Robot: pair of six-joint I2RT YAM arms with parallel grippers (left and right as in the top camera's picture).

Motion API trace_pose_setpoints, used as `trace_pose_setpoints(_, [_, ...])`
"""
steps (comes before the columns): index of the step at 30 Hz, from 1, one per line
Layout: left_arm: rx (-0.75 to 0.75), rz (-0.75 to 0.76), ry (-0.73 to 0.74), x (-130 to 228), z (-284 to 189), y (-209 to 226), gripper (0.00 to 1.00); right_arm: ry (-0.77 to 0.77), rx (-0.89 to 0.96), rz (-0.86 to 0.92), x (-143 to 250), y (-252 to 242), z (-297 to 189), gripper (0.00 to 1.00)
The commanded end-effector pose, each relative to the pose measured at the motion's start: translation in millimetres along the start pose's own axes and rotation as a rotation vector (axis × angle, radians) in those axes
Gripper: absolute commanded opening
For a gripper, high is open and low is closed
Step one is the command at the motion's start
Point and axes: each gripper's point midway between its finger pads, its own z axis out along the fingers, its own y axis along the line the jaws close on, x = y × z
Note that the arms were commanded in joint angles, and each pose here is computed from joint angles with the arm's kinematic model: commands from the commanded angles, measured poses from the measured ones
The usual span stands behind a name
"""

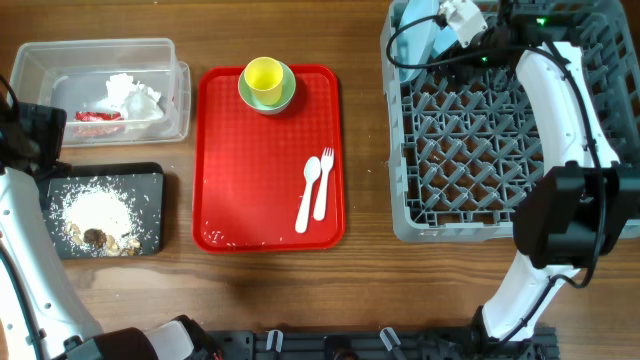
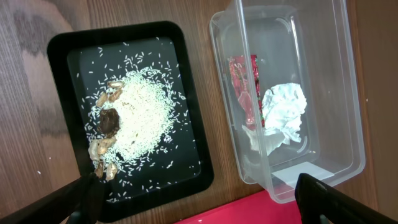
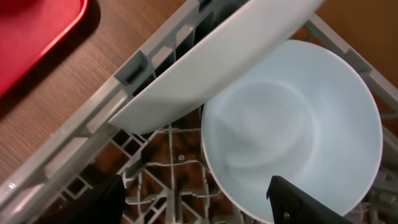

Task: Sort waste into correct bins and load items into the dishwasher rack

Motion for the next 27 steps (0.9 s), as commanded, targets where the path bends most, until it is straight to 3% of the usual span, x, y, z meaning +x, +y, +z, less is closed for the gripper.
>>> trace_pose_setpoints(1, [-0.009,-0.016,-0.003,-1.5,1.3,1.9,1.00,0.039,-0.026,-0.085,12.8,0.9,24.5,0.76])
trace_pose_setpoints(11, [-0.009,-0.016,-0.003,-1.5,1.3,1.9,1.00,0.113,0.078,-0.050,28.7,-23.5,49.6,0.58])
trace_pose_setpoints(12, [-0.009,-0.016,-0.003,-1.5,1.3,1.9,1.00,0.116,0.080,-0.049,29.1,-23.8,49.5,0.52])
trace_pose_setpoints(15, [-0.009,-0.016,-0.003,-1.5,1.3,1.9,1.00,0.097,0.104,0.026,25.0,-28.4,49.1,0.22])
trace_pose_setpoints(17, [-0.009,-0.016,-0.003,-1.5,1.3,1.9,1.00,0.078,0.121,0.066,20.2,-31.5,45.6,0.19])
trace_pose_setpoints(22, [-0.009,-0.016,-0.003,-1.5,1.3,1.9,1.00,-0.020,0.196,0.123,-8.6,-43.0,4.3,0.05])
trace_pose_setpoints(27, [-0.009,-0.016,-0.003,-1.5,1.3,1.9,1.00,-0.312,0.243,0.301,-64.0,-57.3,-80.8,0.04])
